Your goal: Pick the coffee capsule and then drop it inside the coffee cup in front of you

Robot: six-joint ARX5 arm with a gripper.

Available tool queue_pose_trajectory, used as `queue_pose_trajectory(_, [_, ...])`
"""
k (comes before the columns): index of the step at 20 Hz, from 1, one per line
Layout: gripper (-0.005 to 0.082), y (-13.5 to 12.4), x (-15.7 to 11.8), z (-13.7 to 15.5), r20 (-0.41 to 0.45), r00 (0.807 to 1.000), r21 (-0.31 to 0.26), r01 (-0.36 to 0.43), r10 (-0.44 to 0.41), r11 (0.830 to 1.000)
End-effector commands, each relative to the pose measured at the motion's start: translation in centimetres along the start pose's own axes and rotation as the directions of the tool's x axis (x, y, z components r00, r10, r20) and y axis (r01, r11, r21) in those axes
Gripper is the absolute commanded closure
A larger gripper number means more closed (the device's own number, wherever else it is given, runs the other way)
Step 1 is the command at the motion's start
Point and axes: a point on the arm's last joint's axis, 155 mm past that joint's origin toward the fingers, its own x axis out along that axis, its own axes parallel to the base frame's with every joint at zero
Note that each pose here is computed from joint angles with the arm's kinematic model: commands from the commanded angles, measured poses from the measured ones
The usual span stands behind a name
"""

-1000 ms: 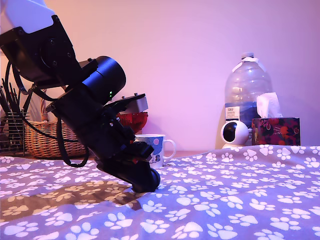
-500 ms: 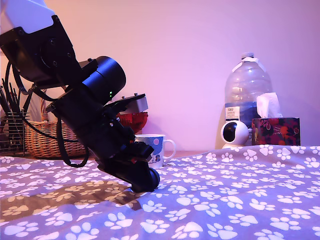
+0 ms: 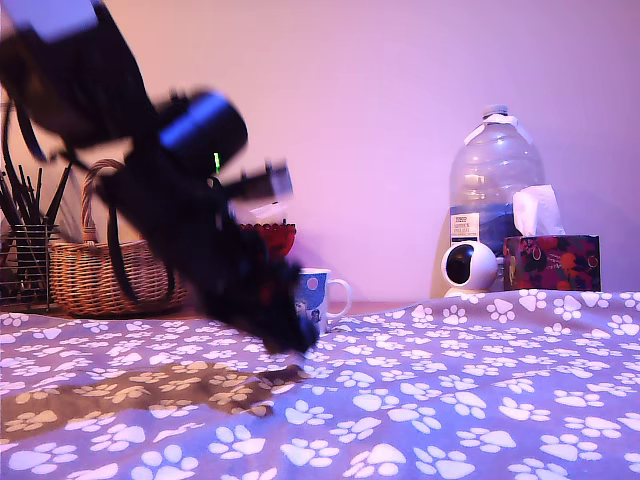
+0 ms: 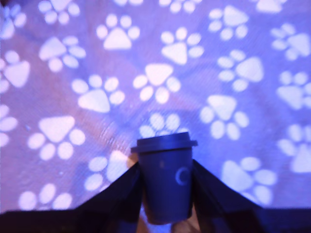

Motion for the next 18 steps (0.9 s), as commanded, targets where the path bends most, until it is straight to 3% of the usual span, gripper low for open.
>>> queue_pose_trajectory(1, [0.0643,-0.2,-1.0,1.1,0.027,1.000,0.002,-0.001,0.001,1.000])
queue_pose_trajectory(12, [0.0642,-0.2,-3.9,2.6,0.055,0.998,0.001,-0.013,0.013,1.000])
queue_pose_trajectory(18, [0.0642,1.9,-5.0,4.3,0.128,0.990,-0.061,-0.052,0.059,0.997])
